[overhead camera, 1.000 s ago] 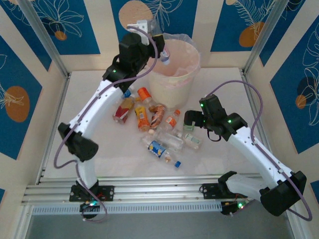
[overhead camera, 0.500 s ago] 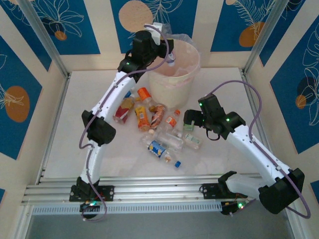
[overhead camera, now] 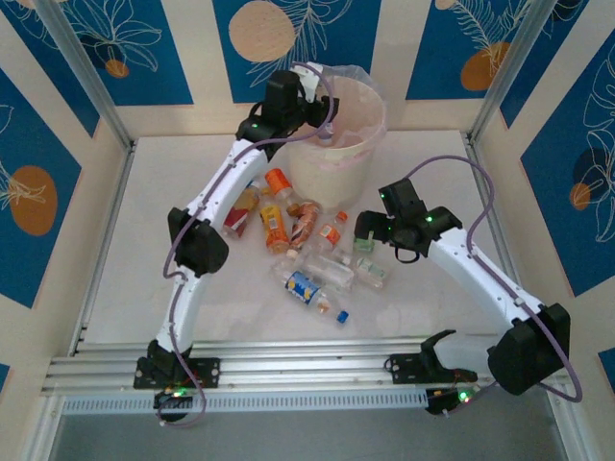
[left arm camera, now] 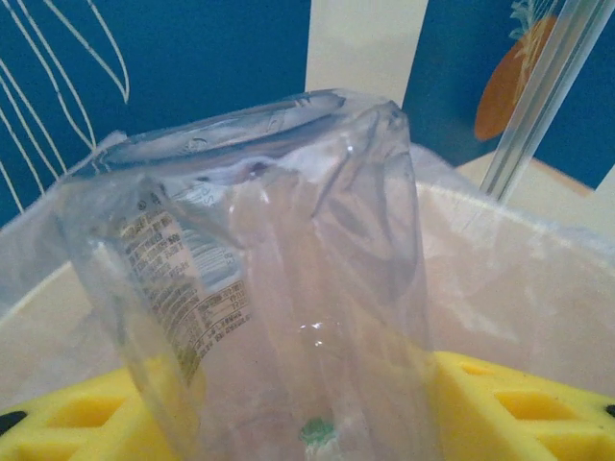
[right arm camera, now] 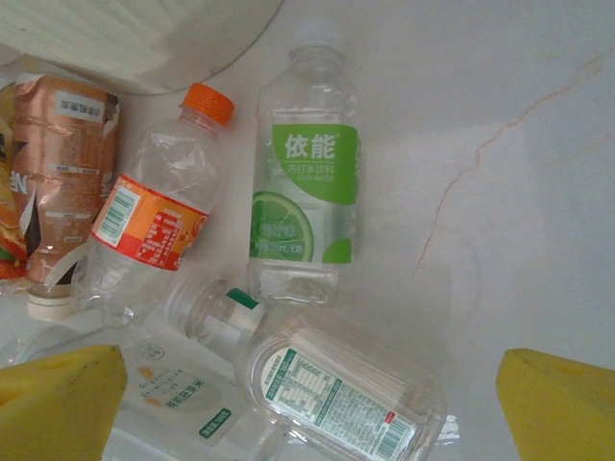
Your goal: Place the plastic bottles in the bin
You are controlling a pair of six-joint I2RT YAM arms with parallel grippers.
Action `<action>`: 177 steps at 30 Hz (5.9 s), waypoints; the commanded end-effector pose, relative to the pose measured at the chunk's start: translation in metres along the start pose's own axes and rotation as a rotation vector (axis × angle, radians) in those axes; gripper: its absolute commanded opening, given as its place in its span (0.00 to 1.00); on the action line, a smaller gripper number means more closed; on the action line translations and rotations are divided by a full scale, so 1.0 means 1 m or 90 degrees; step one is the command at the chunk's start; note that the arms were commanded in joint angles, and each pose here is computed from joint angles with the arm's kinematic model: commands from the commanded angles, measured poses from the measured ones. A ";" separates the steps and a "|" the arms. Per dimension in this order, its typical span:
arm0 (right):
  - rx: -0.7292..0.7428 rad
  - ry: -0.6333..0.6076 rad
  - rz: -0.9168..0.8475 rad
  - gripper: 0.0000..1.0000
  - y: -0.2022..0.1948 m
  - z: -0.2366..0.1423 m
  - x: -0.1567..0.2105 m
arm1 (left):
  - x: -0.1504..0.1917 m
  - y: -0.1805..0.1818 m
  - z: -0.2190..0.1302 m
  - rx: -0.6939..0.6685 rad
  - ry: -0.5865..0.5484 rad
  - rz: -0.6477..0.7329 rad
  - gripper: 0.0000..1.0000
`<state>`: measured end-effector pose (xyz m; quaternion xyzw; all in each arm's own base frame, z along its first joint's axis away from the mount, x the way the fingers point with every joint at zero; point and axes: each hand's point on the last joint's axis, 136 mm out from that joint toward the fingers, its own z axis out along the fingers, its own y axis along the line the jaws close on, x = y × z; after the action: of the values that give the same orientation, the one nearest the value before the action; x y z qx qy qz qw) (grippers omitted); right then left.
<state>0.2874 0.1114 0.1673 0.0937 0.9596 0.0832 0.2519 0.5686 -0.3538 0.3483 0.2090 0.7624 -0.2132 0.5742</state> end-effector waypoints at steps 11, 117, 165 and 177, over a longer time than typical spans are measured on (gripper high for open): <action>-0.026 0.049 0.080 0.99 -0.014 0.026 -0.005 | 0.007 0.013 0.007 -0.002 0.008 0.010 0.75; -0.115 -0.334 -0.168 0.41 0.158 -0.122 -0.229 | 0.166 0.102 -0.293 -0.412 0.097 -0.276 0.99; -0.126 -0.154 -0.191 0.71 0.156 0.078 -0.263 | 0.219 0.122 -0.240 -0.388 0.367 -0.166 0.99; -0.151 -0.199 -0.188 0.88 0.163 0.007 -0.266 | 0.253 0.140 -0.211 -0.328 0.474 -0.160 0.92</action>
<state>0.5641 0.2130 0.2668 -0.0591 0.9123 0.1281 0.3844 0.4152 -0.1012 0.1482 0.0066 0.9583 0.0161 0.2853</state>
